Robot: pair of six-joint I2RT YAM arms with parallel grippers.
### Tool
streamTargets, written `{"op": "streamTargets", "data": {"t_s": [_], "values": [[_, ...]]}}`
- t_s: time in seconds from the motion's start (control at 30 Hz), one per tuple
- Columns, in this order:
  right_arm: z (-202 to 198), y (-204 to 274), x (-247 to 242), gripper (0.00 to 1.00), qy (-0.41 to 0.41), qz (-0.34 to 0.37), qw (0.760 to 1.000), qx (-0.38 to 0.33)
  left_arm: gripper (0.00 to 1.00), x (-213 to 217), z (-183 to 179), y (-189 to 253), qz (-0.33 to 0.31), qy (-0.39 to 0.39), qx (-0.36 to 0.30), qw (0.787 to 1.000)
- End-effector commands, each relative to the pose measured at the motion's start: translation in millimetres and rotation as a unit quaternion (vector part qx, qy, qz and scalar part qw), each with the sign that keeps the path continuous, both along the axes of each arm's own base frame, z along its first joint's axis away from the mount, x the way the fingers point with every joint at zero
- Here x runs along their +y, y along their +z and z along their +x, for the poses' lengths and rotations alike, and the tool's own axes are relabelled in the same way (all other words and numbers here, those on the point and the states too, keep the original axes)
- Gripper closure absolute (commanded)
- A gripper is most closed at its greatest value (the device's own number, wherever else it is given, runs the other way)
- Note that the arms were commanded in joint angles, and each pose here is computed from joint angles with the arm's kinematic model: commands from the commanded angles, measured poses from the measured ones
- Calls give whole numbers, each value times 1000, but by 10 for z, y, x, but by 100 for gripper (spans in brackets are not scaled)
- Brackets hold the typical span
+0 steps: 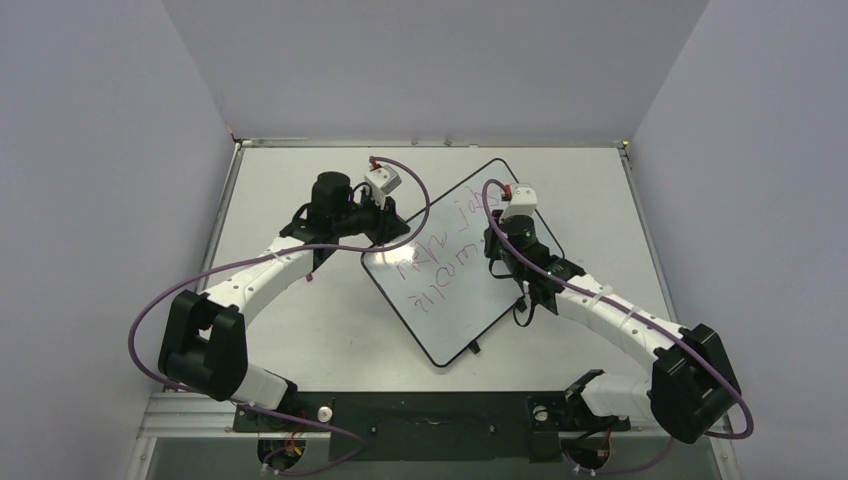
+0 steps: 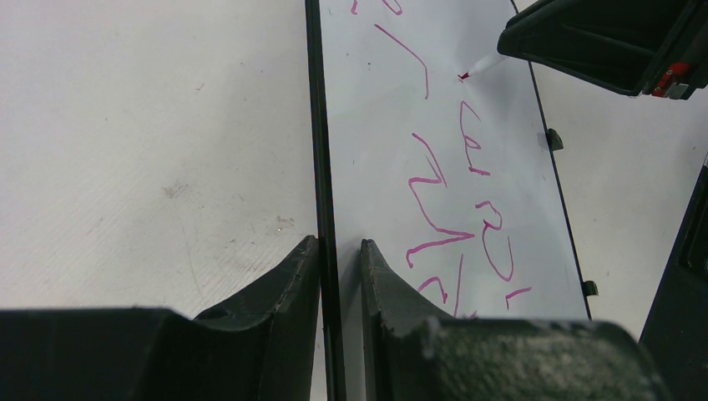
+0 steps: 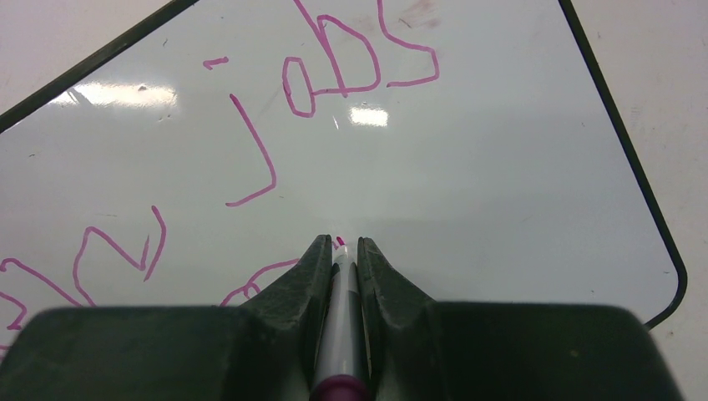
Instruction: Write a sentence on the whiteboard
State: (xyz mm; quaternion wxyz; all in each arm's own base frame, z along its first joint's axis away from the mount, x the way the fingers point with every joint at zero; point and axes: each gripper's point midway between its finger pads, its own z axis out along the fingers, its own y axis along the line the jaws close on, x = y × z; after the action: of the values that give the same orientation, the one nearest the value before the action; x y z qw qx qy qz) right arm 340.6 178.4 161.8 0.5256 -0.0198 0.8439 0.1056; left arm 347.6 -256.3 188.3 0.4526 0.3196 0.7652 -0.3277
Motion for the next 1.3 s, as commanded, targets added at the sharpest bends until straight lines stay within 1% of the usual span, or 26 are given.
{"op": "streamTargets", "data": {"t_s": [0.0,0.27,0.37,0.53,0.83,1.27], "values": [[-30,0,-23,100,-2,11,1000,-3,100,63,83,144,2,5,-44,999],[-113,-11,-69,100,-4,17,1000,-2,100,67,83,134,4,5,-44,999],[-176,-57,-110,100,-6,14,1000,9,100,63,85,136,3,5,-43,999],[-196,9,-133,100,-8,16,1000,4,100,58,87,132,3,4,-43,999],[-39,475,3,100,4,39,999,-33,100,58,86,134,3,3,-43,999],[223,508,245,100,18,51,998,-31,100,68,92,119,5,5,-43,999]]}}
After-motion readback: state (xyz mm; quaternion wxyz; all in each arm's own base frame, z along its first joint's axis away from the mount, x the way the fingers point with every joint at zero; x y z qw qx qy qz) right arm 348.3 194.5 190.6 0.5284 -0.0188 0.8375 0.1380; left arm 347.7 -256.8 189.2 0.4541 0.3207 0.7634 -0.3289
